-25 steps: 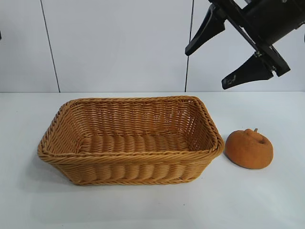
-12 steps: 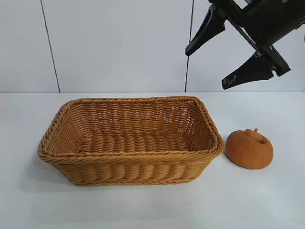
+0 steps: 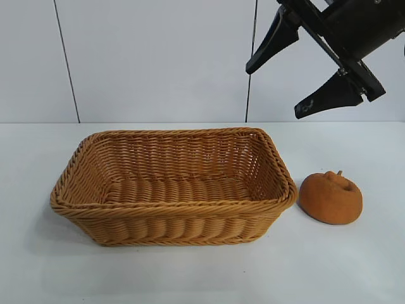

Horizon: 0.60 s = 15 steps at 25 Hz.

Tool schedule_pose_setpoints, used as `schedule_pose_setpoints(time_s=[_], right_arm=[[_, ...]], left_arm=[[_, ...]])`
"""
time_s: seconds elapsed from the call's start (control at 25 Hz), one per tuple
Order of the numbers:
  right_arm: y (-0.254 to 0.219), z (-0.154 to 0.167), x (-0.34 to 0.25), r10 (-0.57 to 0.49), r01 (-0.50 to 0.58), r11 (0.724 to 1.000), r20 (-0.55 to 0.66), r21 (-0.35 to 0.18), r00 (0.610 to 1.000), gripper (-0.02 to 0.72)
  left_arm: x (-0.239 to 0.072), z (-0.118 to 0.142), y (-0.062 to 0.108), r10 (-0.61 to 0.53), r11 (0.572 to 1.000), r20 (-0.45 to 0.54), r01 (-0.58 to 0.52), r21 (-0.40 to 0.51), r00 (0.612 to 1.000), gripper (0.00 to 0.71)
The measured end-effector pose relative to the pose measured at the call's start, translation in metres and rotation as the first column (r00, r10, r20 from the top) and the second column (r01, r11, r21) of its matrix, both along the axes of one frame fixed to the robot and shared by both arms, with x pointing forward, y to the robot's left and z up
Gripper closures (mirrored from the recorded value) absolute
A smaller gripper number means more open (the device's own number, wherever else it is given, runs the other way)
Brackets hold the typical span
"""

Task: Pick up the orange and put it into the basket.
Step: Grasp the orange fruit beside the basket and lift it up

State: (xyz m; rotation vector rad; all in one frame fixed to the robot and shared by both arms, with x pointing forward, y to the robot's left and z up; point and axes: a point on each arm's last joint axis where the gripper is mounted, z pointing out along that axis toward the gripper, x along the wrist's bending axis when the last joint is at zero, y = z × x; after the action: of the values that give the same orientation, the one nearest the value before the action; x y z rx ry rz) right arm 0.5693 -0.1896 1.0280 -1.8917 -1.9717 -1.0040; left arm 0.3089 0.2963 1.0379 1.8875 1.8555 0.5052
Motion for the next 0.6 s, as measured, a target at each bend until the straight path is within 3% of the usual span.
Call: schedule_pose_setpoints(time_s=[0.2, 0.4, 0.52, 0.6], right_arm=[[-0.003, 0.008, 0.003, 0.036, -0.034, 0.997, 0.03, -0.064, 0.999, 0.093], [-0.015, 0.026, 0.011, 0.027, -0.016, 0.97, 0.041, -0.244, 0.999, 0.093], [-0.028, 0.031, 0.014, -0.005, 0.019, 0.926, 0.039, -0.378, 0.999, 0.093], [-0.037, 0.03, 0.014, -0.029, 0.04, 0.907, 0.032, -0.419, 0.999, 0.093]], left_arm=[[-0.027, 0.01, -0.001, 0.0, 1.0, 0.203, 0.001, -0.006, 0.979, 0.095], [-0.056, 0.015, -0.001, 0.0, 1.0, 0.38, 0.003, -0.007, 0.925, 0.095], [-0.07, 0.015, -0.001, 0.0, 1.0, 0.461, 0.003, -0.006, 0.887, 0.095], [-0.075, 0.015, -0.001, 0.0, 1.0, 0.492, 0.003, -0.006, 0.871, 0.095]])
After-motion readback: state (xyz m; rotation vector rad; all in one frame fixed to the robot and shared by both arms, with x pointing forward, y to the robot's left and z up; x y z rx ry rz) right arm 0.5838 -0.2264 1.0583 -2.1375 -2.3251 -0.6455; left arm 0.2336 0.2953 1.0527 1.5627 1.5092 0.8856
